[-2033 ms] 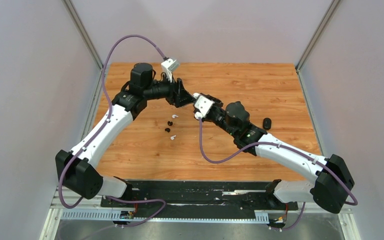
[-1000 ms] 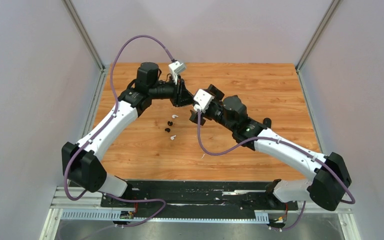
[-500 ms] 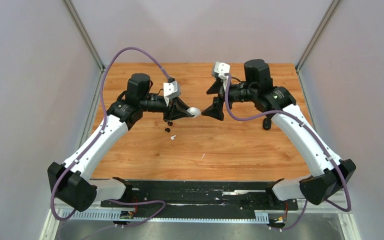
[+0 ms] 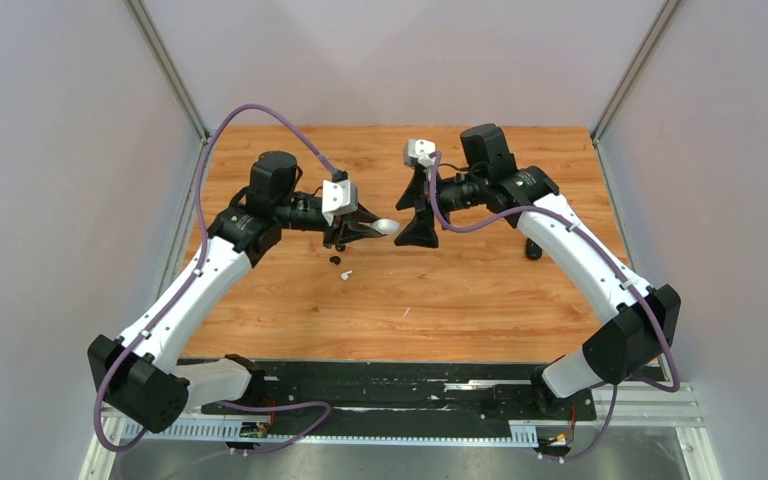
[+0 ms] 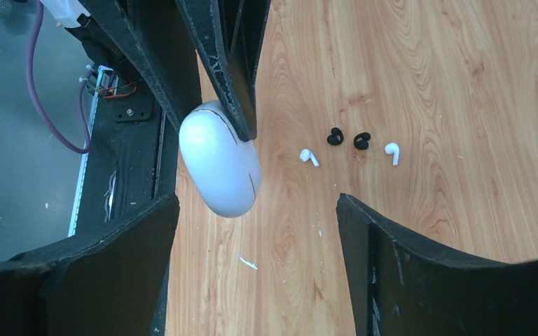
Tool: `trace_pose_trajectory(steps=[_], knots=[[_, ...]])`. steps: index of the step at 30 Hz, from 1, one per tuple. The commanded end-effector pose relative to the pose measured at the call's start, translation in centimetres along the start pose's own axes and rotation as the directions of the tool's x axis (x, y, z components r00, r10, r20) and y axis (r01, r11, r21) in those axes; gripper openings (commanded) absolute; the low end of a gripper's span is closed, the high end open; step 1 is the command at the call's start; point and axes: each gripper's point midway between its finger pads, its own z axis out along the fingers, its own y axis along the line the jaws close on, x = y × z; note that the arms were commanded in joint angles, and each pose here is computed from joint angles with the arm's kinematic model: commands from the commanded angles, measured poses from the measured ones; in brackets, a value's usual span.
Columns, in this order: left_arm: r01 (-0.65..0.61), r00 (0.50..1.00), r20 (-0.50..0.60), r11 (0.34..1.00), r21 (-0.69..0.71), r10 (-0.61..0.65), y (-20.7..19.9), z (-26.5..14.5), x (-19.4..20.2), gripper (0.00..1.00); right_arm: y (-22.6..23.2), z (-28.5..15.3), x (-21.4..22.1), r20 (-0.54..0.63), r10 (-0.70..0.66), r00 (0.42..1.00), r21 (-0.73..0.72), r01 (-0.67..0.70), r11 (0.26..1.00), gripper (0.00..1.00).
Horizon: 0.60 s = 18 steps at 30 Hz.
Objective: Insert the wireless bluetooth earbuds into the charging case
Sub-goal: Open the charging case.
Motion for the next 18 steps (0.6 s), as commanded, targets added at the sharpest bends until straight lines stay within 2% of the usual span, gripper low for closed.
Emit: trace_pose_trajectory(steps=[1, 9, 13, 18], knots=[[-0.082, 0.996, 0.042, 0.997, 0.011, 0.082, -0.5, -0.4, -2.3, 0.0, -0.4, 0.5, -1.5, 0.048, -0.061, 0.997, 0.009, 0.061, 0.998, 0.82], [-0.113, 0.993, 0.048, 0.993, 0.017, 0.112, -0.9, -0.4, -2.5, 0.0, -3.6, 0.5, -2.1, 0.044, -0.037, 0.998, 0.149, 0.03, 0.988, 0.76], [-0.136, 0.99, 0.042, 0.99, 0.029, 0.134, -1.1, -0.5, -2.4, 0.0, -4.3, -0.2, -3.1, 0.061, -0.052, 0.997, 0.185, 0.04, 0.982, 0.65], [-0.128, 0.991, 0.033, 0.991, 0.035, 0.127, -1.1, -0.3, -2.1, 0.0, -3.9, -0.7, -3.2, 0.068, -0.052, 0.996, 0.187, 0.038, 0.982, 0.58]])
